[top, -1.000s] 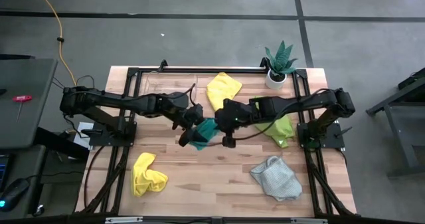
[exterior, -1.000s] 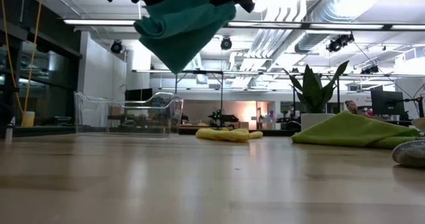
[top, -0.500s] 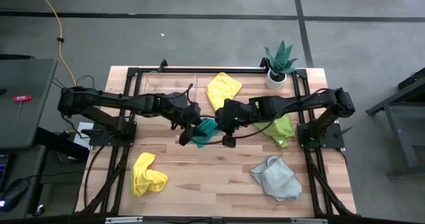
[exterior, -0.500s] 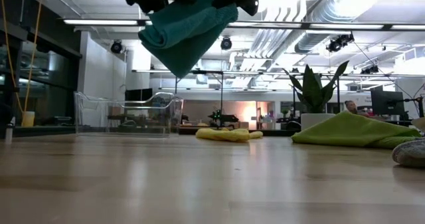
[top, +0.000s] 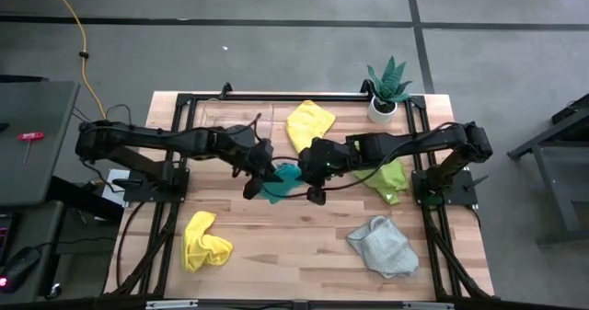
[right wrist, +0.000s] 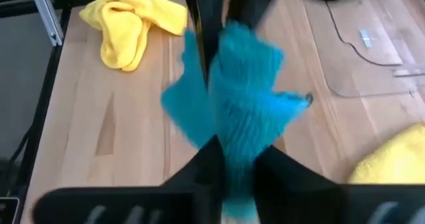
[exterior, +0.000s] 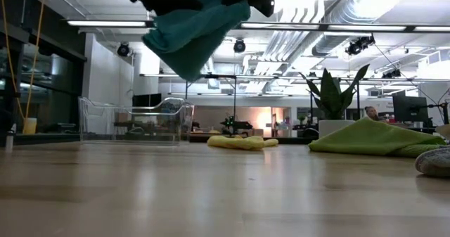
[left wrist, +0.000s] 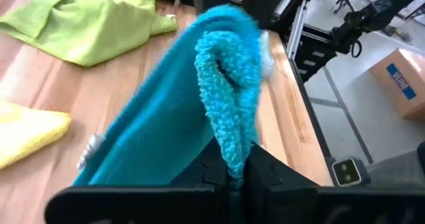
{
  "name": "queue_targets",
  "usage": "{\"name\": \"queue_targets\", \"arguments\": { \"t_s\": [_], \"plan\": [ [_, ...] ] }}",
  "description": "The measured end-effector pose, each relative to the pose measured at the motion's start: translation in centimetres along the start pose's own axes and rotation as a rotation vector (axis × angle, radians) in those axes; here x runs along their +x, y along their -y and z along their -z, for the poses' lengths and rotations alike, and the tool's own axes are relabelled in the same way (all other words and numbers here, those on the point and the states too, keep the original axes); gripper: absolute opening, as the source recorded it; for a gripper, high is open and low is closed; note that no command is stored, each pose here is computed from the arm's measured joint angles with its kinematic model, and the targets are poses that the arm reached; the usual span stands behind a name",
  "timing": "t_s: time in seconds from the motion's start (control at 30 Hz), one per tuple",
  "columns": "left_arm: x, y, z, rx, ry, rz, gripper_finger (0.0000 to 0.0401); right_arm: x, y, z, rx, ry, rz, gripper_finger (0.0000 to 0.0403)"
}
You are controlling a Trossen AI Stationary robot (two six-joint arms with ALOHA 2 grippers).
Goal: Fold microfiber towels
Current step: Put the blue towel into the transparent bin
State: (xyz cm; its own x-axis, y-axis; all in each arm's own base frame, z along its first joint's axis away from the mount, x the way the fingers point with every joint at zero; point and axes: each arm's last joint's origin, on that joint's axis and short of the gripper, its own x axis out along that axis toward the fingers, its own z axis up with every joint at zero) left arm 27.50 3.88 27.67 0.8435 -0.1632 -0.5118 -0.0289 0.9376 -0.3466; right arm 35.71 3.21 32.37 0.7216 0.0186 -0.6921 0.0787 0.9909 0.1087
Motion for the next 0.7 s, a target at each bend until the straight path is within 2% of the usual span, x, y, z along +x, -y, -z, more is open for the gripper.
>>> {"name": "queue_targets", "arguments": {
  "t_s": [0.07, 0.2, 0.33, 0.5, 0.6, 0.7],
  "plan": [
    [-1.1, -0.2, 0.2, -0.008, -0.026, -0.023, 0.0005, -0.8, 0.4, 0.1, 0.009, -0.012, 0.024, 0.0098],
    [-5.1, -0.8, 0.4, -0.023, -0.027, -0.114, 0.0003, -3.1, 1.6, 0.4, -0.009, -0.032, 0.148, 0.0177],
    [-10.1, -1.7, 0.4, -0.030, 0.082, -0.311, 0.0002, -5.8, 2.9, 0.7, 0.018, -0.026, 0.264, 0.0229],
    [-14.8, -4.1, 0.2, -0.094, 0.245, -0.559, 0.0002, -7.5, 4.4, 0.6, 0.072, 0.016, 0.375, 0.0246],
    [-15.8, -6.6, 0.4, -0.178, 0.240, -0.637, 0.0001, -7.6, 5.1, 0.5, 0.083, 0.017, 0.396, 0.0247],
    [-15.4, -9.5, 0.8, -0.270, 0.189, -0.670, 0.0001, -7.5, 5.7, 0.4, 0.095, 0.013, 0.411, 0.0247]
  ]
}}
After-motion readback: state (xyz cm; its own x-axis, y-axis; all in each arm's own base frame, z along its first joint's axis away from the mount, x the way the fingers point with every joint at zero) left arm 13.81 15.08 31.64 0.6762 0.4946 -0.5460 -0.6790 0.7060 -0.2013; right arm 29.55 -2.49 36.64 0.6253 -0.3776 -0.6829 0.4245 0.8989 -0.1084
